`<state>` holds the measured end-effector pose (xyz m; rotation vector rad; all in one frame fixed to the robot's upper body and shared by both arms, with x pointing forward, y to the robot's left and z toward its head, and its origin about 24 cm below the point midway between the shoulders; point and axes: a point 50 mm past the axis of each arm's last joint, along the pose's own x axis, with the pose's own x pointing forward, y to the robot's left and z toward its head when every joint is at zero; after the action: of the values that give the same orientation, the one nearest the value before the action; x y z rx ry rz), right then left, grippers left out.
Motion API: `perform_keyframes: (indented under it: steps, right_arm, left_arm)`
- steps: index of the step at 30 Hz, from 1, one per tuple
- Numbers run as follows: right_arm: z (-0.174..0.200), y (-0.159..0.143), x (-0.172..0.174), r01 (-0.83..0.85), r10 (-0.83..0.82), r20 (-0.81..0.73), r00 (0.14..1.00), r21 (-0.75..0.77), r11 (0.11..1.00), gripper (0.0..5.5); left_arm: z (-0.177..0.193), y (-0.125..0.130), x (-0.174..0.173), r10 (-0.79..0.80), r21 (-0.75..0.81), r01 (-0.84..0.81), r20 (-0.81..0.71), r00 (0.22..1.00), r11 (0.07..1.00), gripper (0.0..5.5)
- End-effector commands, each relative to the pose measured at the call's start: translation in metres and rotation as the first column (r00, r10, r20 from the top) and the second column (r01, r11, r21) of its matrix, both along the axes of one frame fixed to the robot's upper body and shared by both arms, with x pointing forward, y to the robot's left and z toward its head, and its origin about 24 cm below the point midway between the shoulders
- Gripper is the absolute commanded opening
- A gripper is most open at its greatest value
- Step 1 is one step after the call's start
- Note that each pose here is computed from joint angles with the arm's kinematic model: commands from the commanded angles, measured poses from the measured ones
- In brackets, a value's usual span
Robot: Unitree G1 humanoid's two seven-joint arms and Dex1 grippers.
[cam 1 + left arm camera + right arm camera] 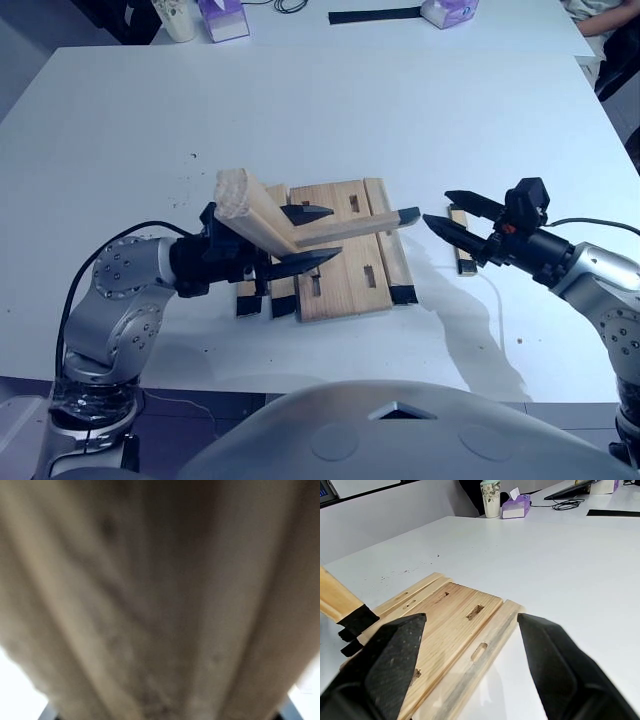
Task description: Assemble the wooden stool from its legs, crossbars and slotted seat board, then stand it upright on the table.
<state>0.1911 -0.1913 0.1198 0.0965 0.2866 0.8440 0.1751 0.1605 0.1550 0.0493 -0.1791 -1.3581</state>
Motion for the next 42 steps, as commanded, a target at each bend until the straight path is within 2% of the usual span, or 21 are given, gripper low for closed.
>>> perform_keyframes:
  steps: [1,20,31,42]
  right_arm:
    - [0.003,0.002,-0.001,-0.001,0.001,0.002,1.000,0.006,1.000,3.36]
    - [0.005,0.003,0.003,-0.045,0.045,-0.010,0.999,0.004,0.999,3.36]
    - [0.004,0.006,0.001,-0.051,0.051,-0.017,0.999,0.008,0.999,3.36]
    - [0.004,0.008,0.001,-0.063,0.063,-0.024,0.998,0.006,0.998,3.36]
  left_arm:
    - [-0.006,0.000,-0.006,-0.003,0.019,0.003,-0.028,1.000,1.000,2.03]
    - [-0.039,-0.001,-0.016,-0.001,0.084,-0.001,0.027,1.000,0.996,2.03]
    - [-0.039,0.000,-0.007,-0.012,0.089,0.006,0.066,0.998,0.996,2.03]
    - [-0.050,0.000,-0.005,0.008,0.093,-0.012,0.042,0.999,0.996,2.03]
